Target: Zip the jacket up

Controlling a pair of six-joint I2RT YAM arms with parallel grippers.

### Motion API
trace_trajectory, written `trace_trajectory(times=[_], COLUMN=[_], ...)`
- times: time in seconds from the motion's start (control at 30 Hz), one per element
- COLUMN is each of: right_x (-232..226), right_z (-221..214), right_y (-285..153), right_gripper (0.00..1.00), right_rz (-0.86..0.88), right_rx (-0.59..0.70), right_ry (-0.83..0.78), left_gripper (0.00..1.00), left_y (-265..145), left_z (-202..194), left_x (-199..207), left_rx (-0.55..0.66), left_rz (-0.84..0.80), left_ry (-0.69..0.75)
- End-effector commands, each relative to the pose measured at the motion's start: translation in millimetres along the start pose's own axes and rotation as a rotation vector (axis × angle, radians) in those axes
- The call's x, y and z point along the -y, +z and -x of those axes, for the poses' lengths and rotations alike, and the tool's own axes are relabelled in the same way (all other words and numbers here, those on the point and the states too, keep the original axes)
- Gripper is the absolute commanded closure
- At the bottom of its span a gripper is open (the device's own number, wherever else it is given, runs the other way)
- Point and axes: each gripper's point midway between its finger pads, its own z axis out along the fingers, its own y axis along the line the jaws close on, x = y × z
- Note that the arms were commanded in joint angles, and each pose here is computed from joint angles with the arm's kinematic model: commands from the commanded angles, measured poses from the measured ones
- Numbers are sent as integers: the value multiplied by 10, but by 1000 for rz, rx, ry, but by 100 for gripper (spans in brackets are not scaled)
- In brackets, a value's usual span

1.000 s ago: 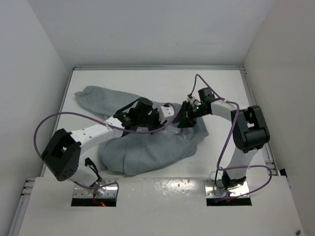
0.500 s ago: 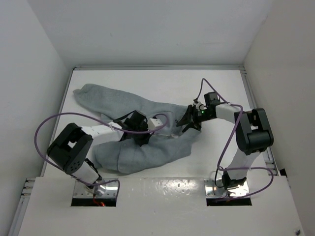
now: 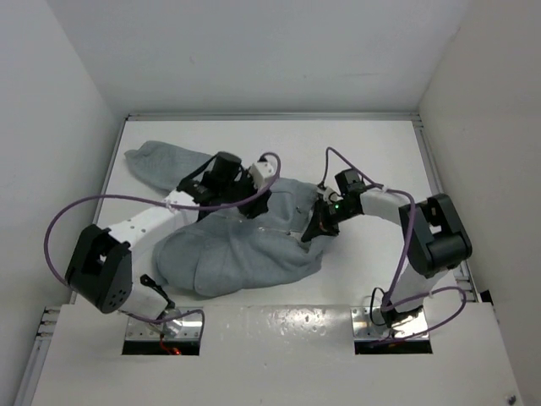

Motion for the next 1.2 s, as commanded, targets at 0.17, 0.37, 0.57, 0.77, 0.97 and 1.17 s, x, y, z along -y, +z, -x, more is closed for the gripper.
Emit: trace_trajectory(times=[0.17, 0.37, 0.57, 0.77, 0.97, 1.17], right_x=[288, 336, 206, 73, -2, -25], right_z=[-533, -528, -310, -78, 72, 129], right_y=[-341, -458, -722, -967, -1093, -1111], right_gripper=[100, 90, 77, 74, 73, 71], right_rz=[-164, -179, -140, -88, -75, -69], right_rx=[55, 66, 121, 182, 220, 234], right_ry=[92, 153, 165, 169, 148, 103], left_gripper=[43, 39, 39, 42, 68, 100], left_y=[580, 1058, 1422, 1554, 1655, 1783], left_z=[977, 1101, 709, 160, -209, -216], left_x=[-195, 66, 67, -133, -134, -142], left_rx=[78, 33, -160, -385, -496, -462], left_rz=[6, -11, 117, 214, 196, 112], left_ry=[-29, -9, 54, 50, 14, -26])
